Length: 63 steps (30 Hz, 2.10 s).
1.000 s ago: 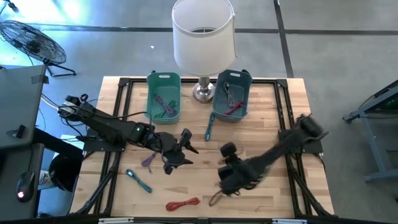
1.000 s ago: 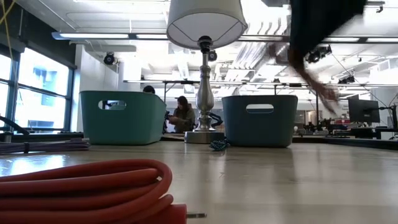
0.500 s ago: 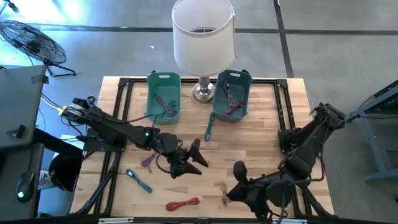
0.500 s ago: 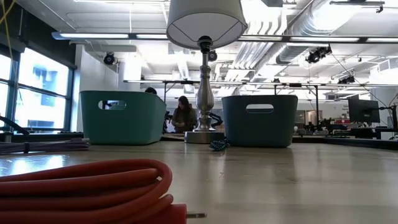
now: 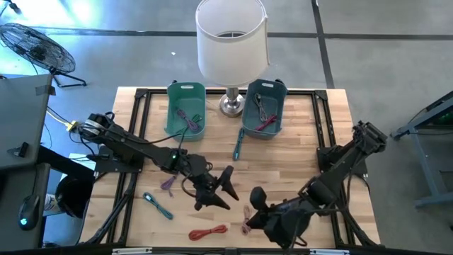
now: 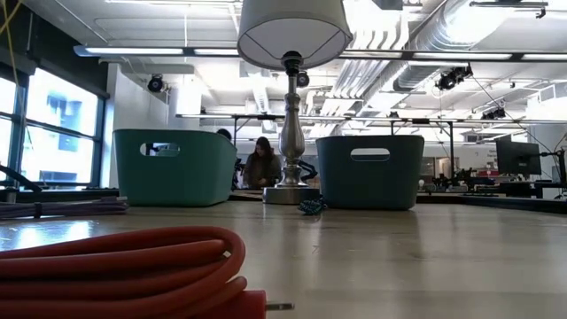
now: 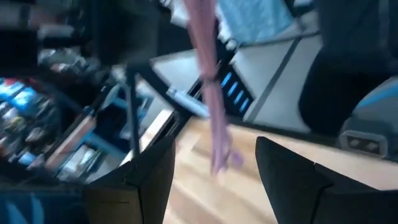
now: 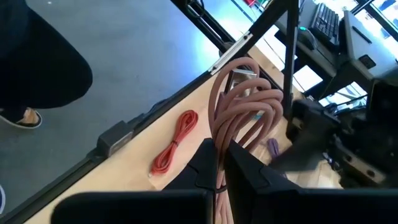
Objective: Pick & Place USB Port
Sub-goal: Put the pink charger cable into the green bin
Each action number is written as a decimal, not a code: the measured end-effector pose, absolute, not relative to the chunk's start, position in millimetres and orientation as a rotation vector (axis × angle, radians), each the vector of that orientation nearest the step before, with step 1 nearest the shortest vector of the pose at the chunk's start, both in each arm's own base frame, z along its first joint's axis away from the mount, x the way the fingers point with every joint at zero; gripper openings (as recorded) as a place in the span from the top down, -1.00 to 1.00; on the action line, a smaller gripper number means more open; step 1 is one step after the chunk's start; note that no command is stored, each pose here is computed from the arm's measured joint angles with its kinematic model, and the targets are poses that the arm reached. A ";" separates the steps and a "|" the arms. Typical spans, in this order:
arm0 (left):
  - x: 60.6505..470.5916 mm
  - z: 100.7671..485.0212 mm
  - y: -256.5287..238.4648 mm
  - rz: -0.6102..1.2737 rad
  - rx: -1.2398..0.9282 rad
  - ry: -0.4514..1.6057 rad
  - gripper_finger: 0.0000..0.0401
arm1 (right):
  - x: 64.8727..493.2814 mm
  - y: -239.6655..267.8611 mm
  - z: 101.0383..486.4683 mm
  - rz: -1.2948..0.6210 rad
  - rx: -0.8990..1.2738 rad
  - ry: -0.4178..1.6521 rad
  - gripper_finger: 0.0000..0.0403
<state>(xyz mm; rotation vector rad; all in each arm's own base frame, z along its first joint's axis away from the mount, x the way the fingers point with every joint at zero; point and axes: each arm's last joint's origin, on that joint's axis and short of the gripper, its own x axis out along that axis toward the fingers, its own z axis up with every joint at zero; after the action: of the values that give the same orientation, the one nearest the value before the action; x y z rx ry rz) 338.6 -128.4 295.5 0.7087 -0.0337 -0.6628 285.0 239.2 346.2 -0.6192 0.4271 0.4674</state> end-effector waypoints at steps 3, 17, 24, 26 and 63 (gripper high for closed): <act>338.8 296.1 -130.6 -0.726 0.694 -0.080 -0.09 | 288.4 235.6 345.7 0.461 -0.617 0.432 0.97; 350.8 275.0 -135.1 -0.752 0.662 -0.030 -0.09 | 305.1 229.5 340.8 0.493 -0.613 0.409 0.97; 353.0 269.4 -135.4 -0.742 0.660 -0.002 -0.09 | 320.1 223.6 329.4 0.505 -0.628 0.429 0.97; 353.0 267.8 -135.6 -0.745 0.651 0.009 -0.09 | 323.0 220.4 328.4 0.506 -0.626 0.434 0.97; 355.3 262.4 -132.6 -0.625 0.677 0.092 0.56 | 334.6 204.3 330.2 0.471 -0.641 0.422 0.97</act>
<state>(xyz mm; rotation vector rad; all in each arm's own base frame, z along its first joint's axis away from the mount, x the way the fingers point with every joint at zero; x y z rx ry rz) 355.3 -132.6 262.4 0.6770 0.0921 -0.6250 334.6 204.3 330.2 -0.6411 0.4217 0.4713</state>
